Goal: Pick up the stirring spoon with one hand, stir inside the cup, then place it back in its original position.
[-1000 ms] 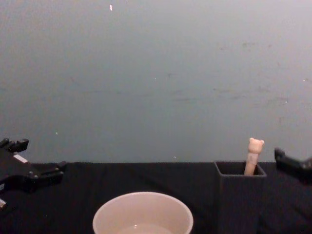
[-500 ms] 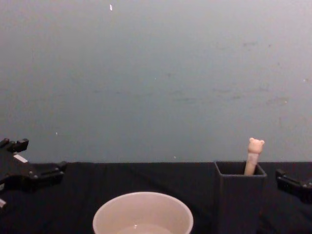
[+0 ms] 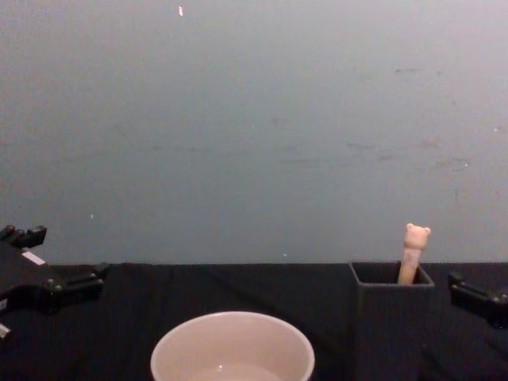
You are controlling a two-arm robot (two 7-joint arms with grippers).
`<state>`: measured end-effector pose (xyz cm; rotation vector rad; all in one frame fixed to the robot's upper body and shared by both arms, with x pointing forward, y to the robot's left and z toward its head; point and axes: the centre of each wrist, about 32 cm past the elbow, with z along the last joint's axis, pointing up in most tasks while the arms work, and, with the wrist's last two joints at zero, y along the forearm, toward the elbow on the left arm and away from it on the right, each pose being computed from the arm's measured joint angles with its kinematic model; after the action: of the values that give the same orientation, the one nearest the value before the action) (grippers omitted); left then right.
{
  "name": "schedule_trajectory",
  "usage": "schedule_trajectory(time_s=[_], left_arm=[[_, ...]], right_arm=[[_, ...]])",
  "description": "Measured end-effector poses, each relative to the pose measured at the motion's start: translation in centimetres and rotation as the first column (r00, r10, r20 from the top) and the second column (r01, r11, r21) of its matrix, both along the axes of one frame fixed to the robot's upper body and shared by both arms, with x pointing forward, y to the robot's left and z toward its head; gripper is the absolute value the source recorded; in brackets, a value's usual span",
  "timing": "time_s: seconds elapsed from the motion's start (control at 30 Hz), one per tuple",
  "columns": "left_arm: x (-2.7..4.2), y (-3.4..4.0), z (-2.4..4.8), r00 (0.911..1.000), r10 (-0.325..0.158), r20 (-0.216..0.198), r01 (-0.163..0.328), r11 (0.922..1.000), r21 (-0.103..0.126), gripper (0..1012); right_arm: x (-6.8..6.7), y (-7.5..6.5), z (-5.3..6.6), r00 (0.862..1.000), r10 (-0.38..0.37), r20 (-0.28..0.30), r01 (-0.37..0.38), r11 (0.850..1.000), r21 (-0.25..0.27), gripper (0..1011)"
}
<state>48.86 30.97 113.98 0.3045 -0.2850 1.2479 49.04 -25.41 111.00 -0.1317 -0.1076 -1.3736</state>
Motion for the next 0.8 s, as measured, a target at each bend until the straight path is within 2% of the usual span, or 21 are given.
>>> schedule_trajectory(time_s=[0.8], left_arm=[[0.00,0.00,0.00,1.0000,0.000,0.000,0.000,1.0000,0.000,1001]], right_arm=[[0.00,0.00,0.05,1.000,0.000,0.004,0.000,1.000,-0.002,1003]])
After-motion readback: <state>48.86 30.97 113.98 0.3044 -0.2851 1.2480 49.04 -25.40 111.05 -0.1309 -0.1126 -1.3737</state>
